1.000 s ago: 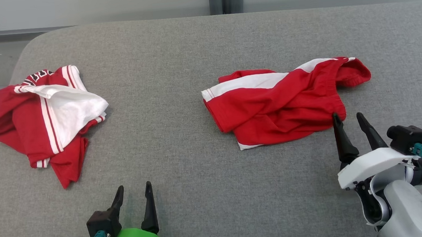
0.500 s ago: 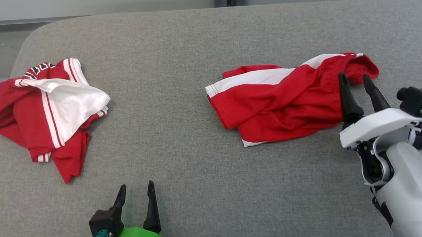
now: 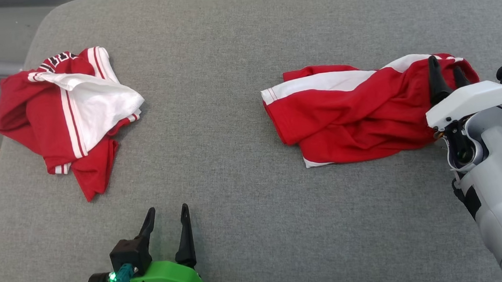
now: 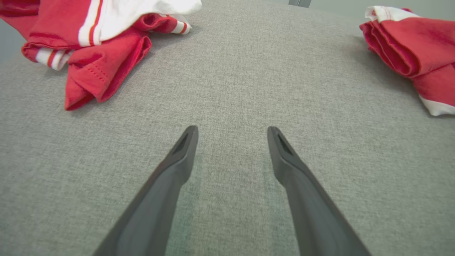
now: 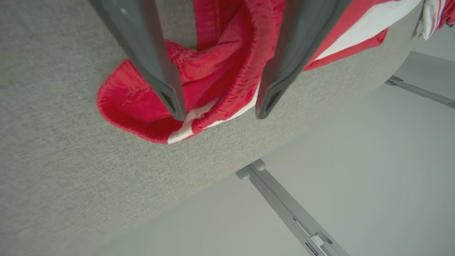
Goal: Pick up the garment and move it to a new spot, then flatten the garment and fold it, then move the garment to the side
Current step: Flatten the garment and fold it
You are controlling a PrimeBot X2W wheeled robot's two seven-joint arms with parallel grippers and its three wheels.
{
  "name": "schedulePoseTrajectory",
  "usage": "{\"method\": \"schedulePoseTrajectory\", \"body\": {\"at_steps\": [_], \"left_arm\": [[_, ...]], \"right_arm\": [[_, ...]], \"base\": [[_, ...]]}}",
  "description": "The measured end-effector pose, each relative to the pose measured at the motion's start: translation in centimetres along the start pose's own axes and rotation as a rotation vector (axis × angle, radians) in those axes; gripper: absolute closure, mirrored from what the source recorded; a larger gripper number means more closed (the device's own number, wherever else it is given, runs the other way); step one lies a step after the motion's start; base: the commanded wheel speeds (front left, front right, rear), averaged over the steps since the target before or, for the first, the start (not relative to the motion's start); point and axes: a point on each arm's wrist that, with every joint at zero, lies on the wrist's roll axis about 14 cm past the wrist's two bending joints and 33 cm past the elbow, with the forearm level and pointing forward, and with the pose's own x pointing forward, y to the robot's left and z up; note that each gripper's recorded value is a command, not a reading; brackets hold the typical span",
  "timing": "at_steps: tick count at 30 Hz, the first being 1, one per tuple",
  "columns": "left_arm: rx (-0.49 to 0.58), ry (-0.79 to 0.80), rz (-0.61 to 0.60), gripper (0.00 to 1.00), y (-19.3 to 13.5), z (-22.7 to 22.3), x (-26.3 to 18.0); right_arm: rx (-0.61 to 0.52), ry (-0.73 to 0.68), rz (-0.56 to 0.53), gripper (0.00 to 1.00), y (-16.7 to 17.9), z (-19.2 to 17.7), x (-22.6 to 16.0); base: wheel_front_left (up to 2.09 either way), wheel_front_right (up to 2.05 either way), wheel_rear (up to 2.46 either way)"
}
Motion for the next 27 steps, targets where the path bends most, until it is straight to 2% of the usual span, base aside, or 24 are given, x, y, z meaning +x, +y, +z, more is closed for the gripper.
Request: {"method": "schedulePoseTrajectory", "body": {"at_steps": [2,3,4,5,11,16,22,27], "left_arm": [[0.002,-0.004,0.005,0.00,0.1,0.2,0.2],[0.002,-0.006,0.007,0.00,0.2,0.3,0.3],[0.003,-0.009,0.009,0.00,0.2,0.3,0.3],[0.003,-0.010,0.010,0.00,0.3,0.4,0.4],[0.008,-0.017,0.011,0.00,0.2,0.6,0.7],[0.012,-0.038,-0.006,0.00,-0.2,1.3,0.8],[0.028,-0.070,-0.048,0.00,-1.4,2.3,1.0],[0.035,-0.080,-0.092,0.00,-2.8,2.6,1.1]], "right_arm": [[0.010,0.017,-0.010,0.00,-0.2,-0.6,0.3],[0.016,0.021,-0.010,0.12,-0.2,-0.8,0.5],[0.018,0.024,-0.009,0.51,-0.1,-0.9,0.6],[0.014,0.025,-0.005,0.98,0.1,-1.1,0.8],[-0.009,-0.046,0.063,1.00,2.1,0.7,1.2],[-0.038,-0.115,0.188,1.00,6.0,2.9,0.1],[-0.061,-0.102,0.327,1.00,8.2,2.7,-4.2],[-0.116,-0.030,0.362,1.00,6.2,0.9,-9.2]], "base": [[0.00,0.00,0.00],[0.00,0.00,0.00],[0.00,0.00,0.00],[0.00,0.00,0.00],[0.00,0.00,0.00],[0.00,0.00,0.00],[0.00,0.00,0.00],[0.00,0.00,0.00]]}}
